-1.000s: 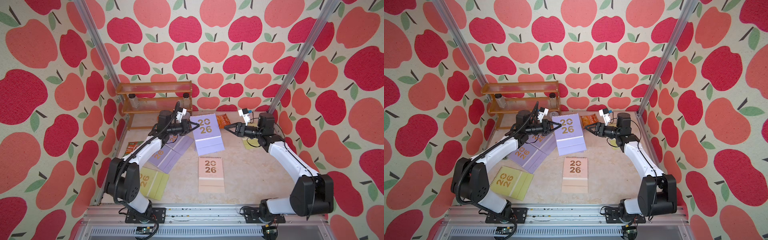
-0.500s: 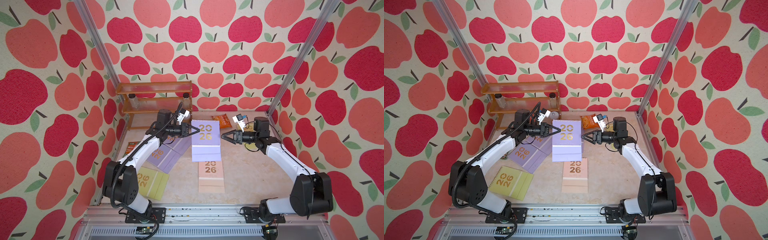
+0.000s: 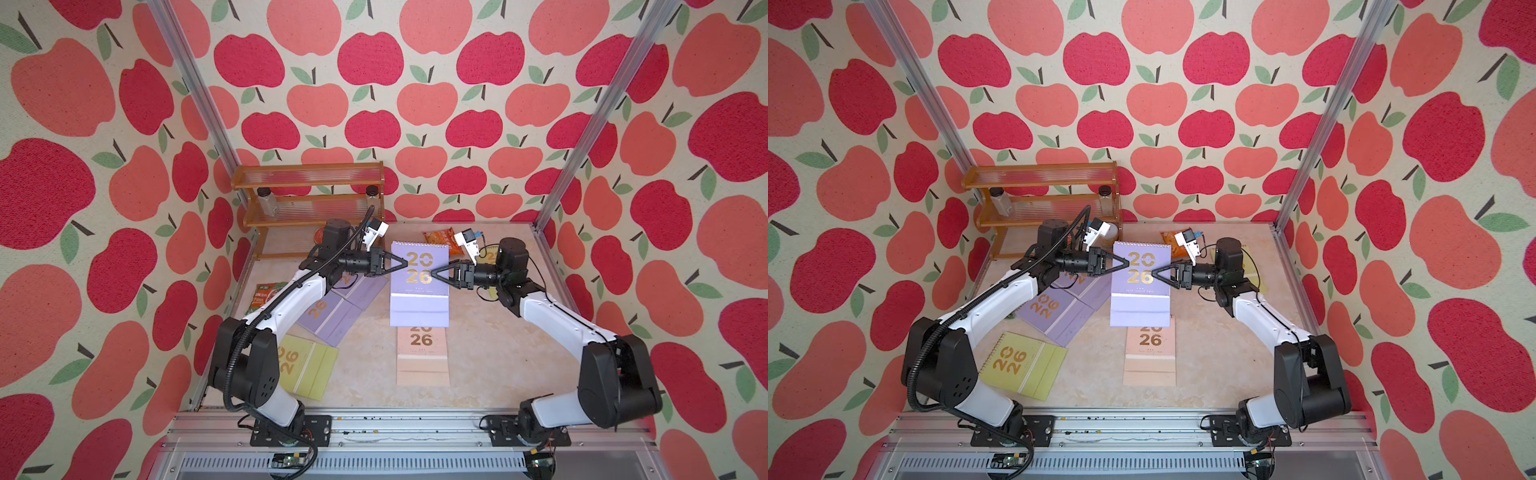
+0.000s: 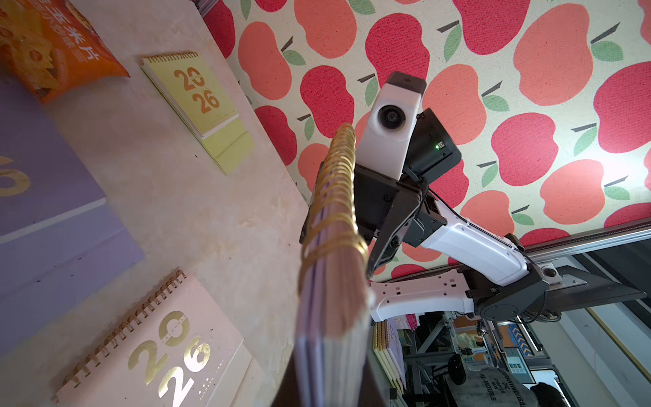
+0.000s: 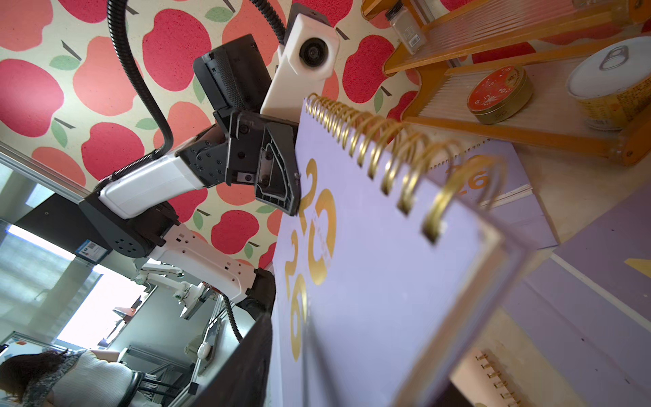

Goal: Stack the calendars
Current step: Place the calendar at the calendar.

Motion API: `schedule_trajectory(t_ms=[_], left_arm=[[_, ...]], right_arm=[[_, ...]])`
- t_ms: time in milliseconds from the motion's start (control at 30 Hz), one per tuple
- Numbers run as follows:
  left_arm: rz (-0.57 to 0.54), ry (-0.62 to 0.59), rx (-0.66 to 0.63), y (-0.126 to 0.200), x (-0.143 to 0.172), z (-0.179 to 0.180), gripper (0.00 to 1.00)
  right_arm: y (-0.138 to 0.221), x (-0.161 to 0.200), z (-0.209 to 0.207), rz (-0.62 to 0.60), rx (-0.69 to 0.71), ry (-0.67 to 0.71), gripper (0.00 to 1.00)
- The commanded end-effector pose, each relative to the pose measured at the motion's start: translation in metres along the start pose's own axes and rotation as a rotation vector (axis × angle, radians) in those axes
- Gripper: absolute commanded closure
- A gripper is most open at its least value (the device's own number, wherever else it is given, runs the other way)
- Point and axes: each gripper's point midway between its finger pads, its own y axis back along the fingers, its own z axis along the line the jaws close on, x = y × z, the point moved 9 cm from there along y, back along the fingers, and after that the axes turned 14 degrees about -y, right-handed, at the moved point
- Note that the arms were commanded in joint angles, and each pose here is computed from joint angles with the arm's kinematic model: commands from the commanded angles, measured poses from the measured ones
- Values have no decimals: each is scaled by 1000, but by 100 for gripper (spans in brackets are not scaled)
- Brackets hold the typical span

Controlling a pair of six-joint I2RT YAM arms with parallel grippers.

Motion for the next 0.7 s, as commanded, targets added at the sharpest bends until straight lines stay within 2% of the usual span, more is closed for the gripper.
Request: schedule_trajectory(t_ms=[0, 67, 133, 200, 267, 367, 433, 667], left_arm=[[-15, -28, 35, -2, -4, -2, 100], [-18, -24, 29, -2, -4, -1, 99], [-23, -21, 19, -2, -3, 1, 89], [-29, -12, 3, 1, -2, 3, 74], [-40, 1, -21, 6, -1, 7, 51], [-54, 20, -88, 19, 3, 11, 22], [-57, 36, -136, 28, 5, 12, 17], [-101, 30, -186, 52, 8, 0, 12]], right_arm=[[0, 0, 6, -5, -25, 10, 65], [0, 1, 6, -1, -22, 1, 81], [1, 4, 7, 3, -19, -9, 100], [3, 10, 4, 10, 10, -42, 100], [5, 20, -2, 33, 61, -96, 100], [12, 37, -11, 59, 164, -189, 100], [16, 49, -16, 71, 205, -258, 100], [25, 89, -41, 103, 324, -486, 100]])
